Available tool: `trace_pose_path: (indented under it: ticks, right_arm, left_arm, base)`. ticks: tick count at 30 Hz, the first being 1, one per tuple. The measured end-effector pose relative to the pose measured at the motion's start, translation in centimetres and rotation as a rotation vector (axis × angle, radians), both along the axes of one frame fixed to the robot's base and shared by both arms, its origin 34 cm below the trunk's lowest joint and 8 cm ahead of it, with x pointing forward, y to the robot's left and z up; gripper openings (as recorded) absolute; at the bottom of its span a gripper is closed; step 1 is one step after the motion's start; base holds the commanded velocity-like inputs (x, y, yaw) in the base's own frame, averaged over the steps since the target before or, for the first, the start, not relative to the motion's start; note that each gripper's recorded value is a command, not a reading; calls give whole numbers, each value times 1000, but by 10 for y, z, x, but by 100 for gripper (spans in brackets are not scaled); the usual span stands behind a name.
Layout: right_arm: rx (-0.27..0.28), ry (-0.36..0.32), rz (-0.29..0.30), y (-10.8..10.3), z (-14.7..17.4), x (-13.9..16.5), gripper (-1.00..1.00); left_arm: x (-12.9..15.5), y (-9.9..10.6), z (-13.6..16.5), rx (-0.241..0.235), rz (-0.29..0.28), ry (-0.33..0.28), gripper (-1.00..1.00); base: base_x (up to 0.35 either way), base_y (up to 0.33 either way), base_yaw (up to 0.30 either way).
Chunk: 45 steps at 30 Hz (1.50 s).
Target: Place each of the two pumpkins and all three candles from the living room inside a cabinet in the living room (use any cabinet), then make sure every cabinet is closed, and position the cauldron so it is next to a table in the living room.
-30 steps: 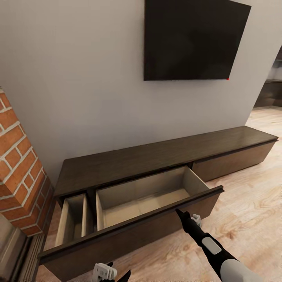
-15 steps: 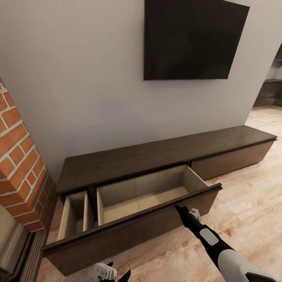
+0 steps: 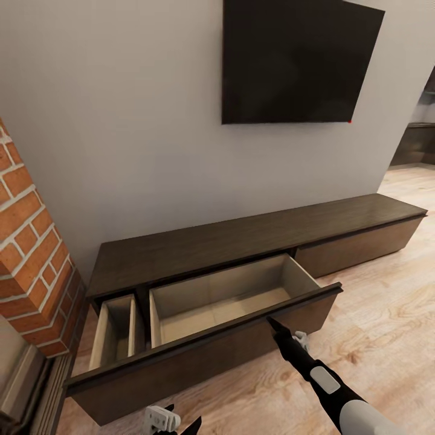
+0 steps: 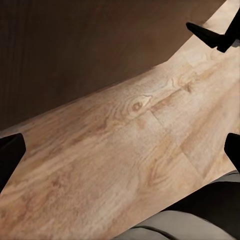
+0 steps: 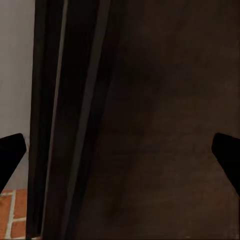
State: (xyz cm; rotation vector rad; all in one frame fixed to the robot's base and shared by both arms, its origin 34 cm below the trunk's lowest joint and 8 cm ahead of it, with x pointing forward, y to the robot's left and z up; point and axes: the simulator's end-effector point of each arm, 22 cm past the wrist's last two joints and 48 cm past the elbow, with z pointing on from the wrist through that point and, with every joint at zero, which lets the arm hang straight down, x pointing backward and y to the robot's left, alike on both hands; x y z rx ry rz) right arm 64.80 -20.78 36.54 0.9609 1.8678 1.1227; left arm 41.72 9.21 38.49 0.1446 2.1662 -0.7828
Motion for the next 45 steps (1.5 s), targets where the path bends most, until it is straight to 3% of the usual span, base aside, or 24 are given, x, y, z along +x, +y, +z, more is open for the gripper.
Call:
trace_pose_path:
  ticks: [39,45]
  right_arm:
    - [1,5,1,0,-1,-1,100]
    - [-31,84,-33,-15,-19,-6,100]
  left_arm:
    - [2,0,2,-5,3,-3,100]
    - [1,0,2,-6,5,1,100]
  base:
    - [-45,0,0]
    - [0,0,0]
